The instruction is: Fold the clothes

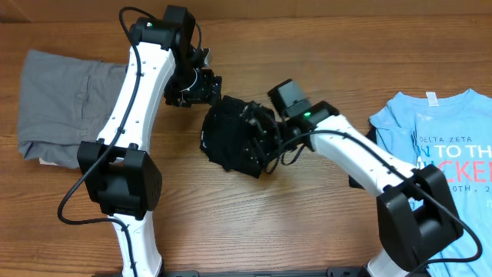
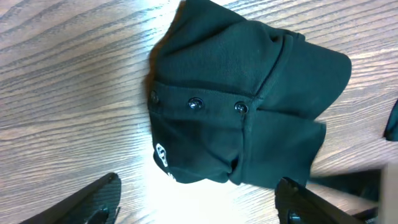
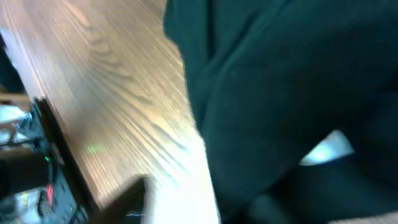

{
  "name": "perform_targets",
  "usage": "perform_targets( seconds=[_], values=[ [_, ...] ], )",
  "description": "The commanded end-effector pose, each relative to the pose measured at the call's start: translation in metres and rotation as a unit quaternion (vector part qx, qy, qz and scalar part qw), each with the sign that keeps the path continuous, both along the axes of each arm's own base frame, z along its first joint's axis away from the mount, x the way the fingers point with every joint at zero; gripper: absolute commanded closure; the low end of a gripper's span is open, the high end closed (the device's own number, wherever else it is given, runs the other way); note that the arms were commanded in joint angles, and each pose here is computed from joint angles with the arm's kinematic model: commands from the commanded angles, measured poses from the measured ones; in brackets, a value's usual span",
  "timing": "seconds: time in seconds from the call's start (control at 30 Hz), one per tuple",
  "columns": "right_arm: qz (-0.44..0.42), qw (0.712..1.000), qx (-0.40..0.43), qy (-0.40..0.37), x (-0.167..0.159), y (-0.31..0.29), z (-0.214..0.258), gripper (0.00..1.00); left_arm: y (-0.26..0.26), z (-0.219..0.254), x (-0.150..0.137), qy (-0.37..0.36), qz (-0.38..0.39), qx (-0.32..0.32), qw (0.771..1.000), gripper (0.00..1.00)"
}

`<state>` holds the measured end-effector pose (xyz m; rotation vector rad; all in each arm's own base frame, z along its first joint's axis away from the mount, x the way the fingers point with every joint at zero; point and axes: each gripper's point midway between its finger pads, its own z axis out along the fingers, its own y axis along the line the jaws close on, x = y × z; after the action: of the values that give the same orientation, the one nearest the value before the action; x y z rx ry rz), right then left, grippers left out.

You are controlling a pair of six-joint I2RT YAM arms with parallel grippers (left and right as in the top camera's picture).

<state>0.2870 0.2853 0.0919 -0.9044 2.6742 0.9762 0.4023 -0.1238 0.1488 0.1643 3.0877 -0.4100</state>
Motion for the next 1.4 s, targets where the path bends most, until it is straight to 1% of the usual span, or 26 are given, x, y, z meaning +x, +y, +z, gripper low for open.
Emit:
perform_targets(
  seconds=[0.0, 0.1, 0.2, 0.4, 0.5, 0.6, 0.77, 0.87, 0.93, 1.0, 1.07, 1.1, 1.13, 1.2, 1.27, 1.37],
  values=[
    [-0.049, 0.997, -0.065, 0.014, -0.001, -0.008, -0.018, 0.96, 0.001, 0.000, -0.003, 0.000, -0.011, 0.004, 1.000, 0.17],
    [-0.107, 0.983, -0.148, 0.006, 0.008, -0.039, -0.033, 0.96, 0.001, 0.000, -0.003, 0.001, -0.012, 0.004, 1.000, 0.16],
    [-0.136, 0.971, -0.196, 0.014, 0.011, -0.067, -0.038, 0.96, 0.001, 0.000, -0.003, 0.000, -0.016, 0.005, 1.000, 0.16],
    [-0.159, 0.964, -0.210, 0.039, 0.012, -0.089, -0.040, 0.96, 0.003, -0.002, -0.004, 0.003, -0.017, 0.008, 1.000, 0.10],
    [-0.160, 0.963, -0.213, 0.037, 0.013, -0.090, -0.041, 0.96, 0.004, -0.012, -0.012, 0.021, -0.017, 0.011, 1.000, 0.10],
    [-0.194, 0.949, -0.247, 0.035, 0.015, -0.104, -0.043, 0.96, 0.005, -0.029, -0.023, 0.049, -0.016, 0.015, 0.999, 0.08],
    [-0.199, 0.947, -0.250, 0.035, 0.015, -0.105, -0.044, 0.96, -0.008, -0.064, -0.046, 0.100, -0.014, -0.028, 0.994, 0.07],
    [-0.202, 0.946, -0.251, 0.038, 0.015, -0.106, -0.044, 0.96, -0.016, -0.084, -0.052, 0.108, -0.012, -0.058, 0.992, 0.09],
    [-0.212, 0.943, -0.254, 0.044, 0.014, -0.107, -0.045, 0.96, -0.026, -0.093, -0.049, 0.100, -0.012, -0.089, 0.991, 0.14],
    [-0.224, 0.940, -0.253, 0.050, 0.013, -0.107, -0.046, 0.96, -0.034, -0.100, -0.046, 0.087, -0.014, -0.116, 0.989, 0.27],
    [-0.223, 0.940, -0.253, 0.051, 0.011, -0.106, -0.048, 0.96, -0.040, -0.107, -0.042, 0.074, -0.016, -0.135, 0.988, 0.44],
    [-0.222, 0.940, -0.253, 0.052, 0.011, -0.106, -0.048, 0.96, -0.042, -0.110, -0.041, 0.069, -0.017, -0.143, 0.987, 0.50],
    [-0.221, 0.940, -0.254, 0.053, 0.010, -0.106, -0.049, 0.96, -0.045, -0.112, -0.040, 0.065, -0.018, -0.152, 0.986, 0.63],
    [-0.222, 0.938, -0.261, 0.053, 0.008, -0.110, -0.052, 0.96, -0.047, -0.115, -0.040, 0.061, -0.021, -0.159, 0.985, 0.96],
    [-0.223, 0.933, -0.277, 0.053, 0.004, -0.117, -0.057, 0.96, -0.043, -0.116, -0.039, 0.056, -0.029, -0.153, 0.986, 0.96],
    [-0.221, 0.930, -0.287, 0.062, -0.003, -0.122, -0.064, 0.96, -0.031, -0.115, -0.036, 0.056, -0.016, -0.146, 0.988, 0.96]
  ],
)
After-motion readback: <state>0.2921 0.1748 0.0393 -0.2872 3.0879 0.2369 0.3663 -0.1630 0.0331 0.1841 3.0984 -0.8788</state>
